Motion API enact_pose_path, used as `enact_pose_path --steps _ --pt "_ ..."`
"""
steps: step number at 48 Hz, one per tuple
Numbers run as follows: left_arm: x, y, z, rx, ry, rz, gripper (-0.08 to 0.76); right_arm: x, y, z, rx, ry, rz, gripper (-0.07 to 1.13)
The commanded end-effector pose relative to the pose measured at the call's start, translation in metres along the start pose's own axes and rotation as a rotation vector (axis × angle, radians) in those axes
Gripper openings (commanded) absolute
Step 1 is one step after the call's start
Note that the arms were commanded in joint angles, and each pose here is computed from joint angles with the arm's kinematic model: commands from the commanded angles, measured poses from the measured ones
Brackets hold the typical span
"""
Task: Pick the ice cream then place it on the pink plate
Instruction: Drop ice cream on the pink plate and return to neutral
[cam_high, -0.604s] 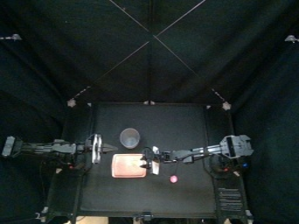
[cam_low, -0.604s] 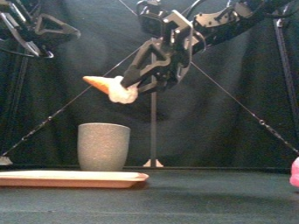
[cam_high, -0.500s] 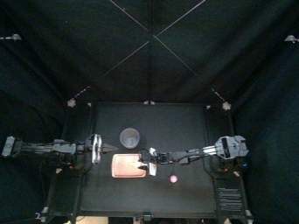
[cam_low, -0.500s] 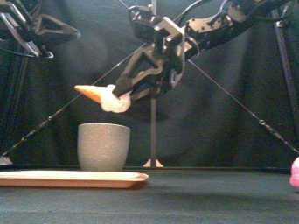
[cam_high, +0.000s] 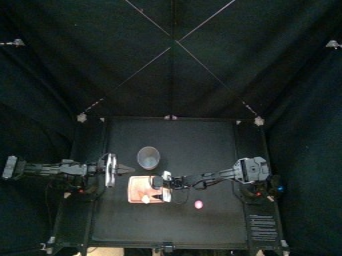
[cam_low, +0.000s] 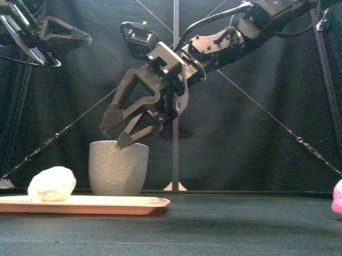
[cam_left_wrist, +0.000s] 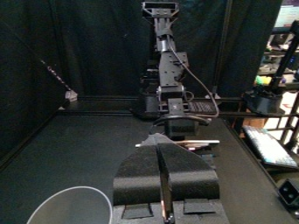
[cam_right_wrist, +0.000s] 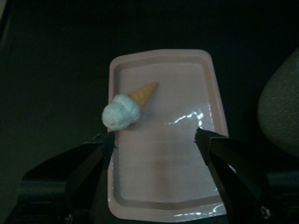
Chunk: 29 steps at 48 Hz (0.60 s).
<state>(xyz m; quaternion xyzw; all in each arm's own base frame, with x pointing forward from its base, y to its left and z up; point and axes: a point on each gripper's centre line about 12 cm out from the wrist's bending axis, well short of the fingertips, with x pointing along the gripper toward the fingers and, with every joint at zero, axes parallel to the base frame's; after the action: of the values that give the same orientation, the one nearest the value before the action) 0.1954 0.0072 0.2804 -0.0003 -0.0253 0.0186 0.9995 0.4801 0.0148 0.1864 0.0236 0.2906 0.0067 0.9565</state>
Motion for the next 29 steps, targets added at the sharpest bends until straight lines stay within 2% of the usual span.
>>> enact_pose_path --steps 1,13,20,29 --pt "0.001 0.0 0.005 0.003 -0.014 -0.001 -0.017 -0.046 -0.015 0.037 0.006 -0.135 -0.026 1.05" --pt "0.001 0.0 0.006 0.005 -0.017 0.001 -0.017 -0.13 -0.031 0.041 -0.027 -0.391 -0.061 1.05" --pt "0.0 0.0 0.005 0.005 -0.018 0.002 -0.017 -0.173 -0.024 0.029 -0.046 -0.542 -0.046 1.05" --pt "-0.002 0.001 0.005 0.005 -0.023 0.005 -0.015 -0.218 -0.014 0.009 -0.07 -0.618 -0.023 1.05"
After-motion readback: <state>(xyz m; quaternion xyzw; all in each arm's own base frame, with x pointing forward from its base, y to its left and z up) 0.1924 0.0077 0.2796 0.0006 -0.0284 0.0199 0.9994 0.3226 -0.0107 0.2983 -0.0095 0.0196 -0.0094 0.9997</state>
